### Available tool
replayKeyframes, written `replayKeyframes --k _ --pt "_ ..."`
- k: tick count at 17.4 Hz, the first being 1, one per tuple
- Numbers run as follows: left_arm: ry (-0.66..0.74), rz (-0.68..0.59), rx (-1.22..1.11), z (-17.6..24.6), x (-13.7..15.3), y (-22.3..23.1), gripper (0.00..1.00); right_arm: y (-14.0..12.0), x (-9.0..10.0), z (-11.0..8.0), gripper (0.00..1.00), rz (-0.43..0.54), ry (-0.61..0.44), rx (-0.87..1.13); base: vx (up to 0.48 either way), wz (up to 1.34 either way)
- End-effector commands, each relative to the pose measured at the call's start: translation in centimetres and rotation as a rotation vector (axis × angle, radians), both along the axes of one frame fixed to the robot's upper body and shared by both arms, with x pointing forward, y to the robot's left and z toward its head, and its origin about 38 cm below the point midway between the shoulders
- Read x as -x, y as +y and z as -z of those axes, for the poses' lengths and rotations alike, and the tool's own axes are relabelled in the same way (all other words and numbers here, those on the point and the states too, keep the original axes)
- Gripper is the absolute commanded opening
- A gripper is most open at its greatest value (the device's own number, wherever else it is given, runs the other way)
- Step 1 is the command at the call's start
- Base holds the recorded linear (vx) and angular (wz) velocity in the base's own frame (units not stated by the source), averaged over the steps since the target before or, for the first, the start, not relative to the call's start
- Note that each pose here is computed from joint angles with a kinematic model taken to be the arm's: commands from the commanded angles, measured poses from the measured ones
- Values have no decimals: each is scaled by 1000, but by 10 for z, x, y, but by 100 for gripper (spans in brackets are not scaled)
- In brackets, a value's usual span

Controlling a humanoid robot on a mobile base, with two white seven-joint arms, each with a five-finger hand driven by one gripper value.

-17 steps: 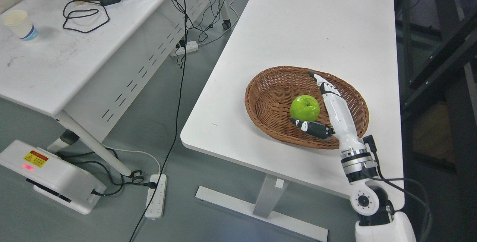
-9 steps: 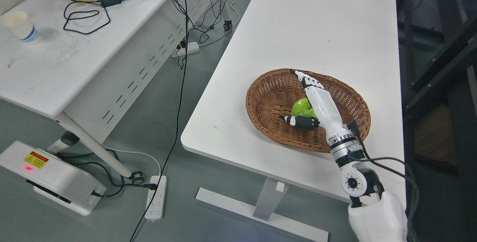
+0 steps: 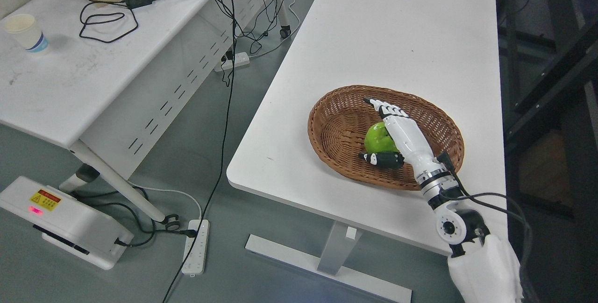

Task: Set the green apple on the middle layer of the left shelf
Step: 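Reach the right hand into the basket beside the green apple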

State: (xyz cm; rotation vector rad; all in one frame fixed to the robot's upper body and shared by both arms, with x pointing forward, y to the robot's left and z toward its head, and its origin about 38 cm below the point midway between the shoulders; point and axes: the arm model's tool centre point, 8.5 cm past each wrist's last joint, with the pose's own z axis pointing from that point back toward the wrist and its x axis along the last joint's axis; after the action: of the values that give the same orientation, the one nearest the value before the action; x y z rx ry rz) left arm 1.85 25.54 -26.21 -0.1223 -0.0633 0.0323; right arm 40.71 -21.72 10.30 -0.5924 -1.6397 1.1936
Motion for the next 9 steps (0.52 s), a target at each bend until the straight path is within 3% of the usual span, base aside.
replayKeyframes --k 1,9 --pt "9 -1 -17 -1 6 11 100 -16 -2 16 99 -5 43 100 0 0" --pt "9 -1 -17 -1 6 11 100 -13 -4 18 95 -21 38 124 0 0"
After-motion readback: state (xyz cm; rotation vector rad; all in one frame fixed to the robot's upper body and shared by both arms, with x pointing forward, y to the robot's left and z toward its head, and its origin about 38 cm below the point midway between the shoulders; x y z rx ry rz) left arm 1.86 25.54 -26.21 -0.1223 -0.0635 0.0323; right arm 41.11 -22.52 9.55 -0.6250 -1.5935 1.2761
